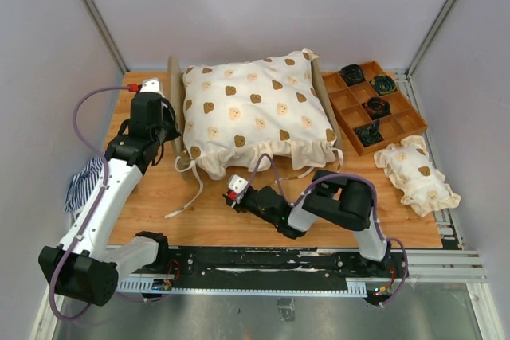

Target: Set up the pet bed

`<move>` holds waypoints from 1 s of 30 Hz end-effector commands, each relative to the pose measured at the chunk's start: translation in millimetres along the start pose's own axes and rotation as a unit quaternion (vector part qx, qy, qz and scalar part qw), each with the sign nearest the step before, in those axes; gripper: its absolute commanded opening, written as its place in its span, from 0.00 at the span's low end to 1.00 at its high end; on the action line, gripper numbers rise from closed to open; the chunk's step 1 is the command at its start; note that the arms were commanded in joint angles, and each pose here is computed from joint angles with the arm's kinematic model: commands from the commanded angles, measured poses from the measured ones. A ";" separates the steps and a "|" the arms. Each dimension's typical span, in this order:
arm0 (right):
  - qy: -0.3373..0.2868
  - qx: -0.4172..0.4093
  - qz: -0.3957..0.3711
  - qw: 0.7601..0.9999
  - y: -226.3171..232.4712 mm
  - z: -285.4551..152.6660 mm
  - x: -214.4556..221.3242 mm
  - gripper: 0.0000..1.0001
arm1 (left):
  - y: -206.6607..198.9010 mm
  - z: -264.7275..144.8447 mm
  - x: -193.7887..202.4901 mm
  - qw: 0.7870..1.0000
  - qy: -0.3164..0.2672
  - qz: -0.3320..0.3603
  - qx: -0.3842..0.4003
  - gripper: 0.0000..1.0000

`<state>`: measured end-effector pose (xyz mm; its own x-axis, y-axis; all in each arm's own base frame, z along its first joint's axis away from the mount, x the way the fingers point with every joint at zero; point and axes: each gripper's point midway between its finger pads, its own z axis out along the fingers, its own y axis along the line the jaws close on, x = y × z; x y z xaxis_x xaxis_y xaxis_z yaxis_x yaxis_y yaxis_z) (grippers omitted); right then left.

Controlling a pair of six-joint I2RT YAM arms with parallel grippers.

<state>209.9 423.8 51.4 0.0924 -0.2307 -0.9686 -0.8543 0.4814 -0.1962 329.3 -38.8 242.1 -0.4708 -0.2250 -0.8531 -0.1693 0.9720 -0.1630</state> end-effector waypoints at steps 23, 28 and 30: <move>-0.140 0.150 -0.032 0.978 -37.7 120.6 -34.5 0.53 | -32.3 -47.1 -105.6 0.994 -0.083 -0.059 0.048 0.00; -0.160 0.133 -0.016 0.978 -33.0 131.7 -42.2 0.54 | -32.1 -51.2 -108.9 0.993 -0.084 -0.060 0.048 0.00; -0.166 0.130 -0.013 0.977 -32.3 132.7 -47.0 0.54 | -32.6 -52.2 -109.1 0.993 -0.085 -0.061 0.050 0.00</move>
<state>290.7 529.0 64.9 0.2956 -0.0649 -0.9531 -0.6991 0.6652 -0.2621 321.5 -42.1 275.0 -0.5622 -0.2399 -0.7915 -0.1896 0.9689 -0.1590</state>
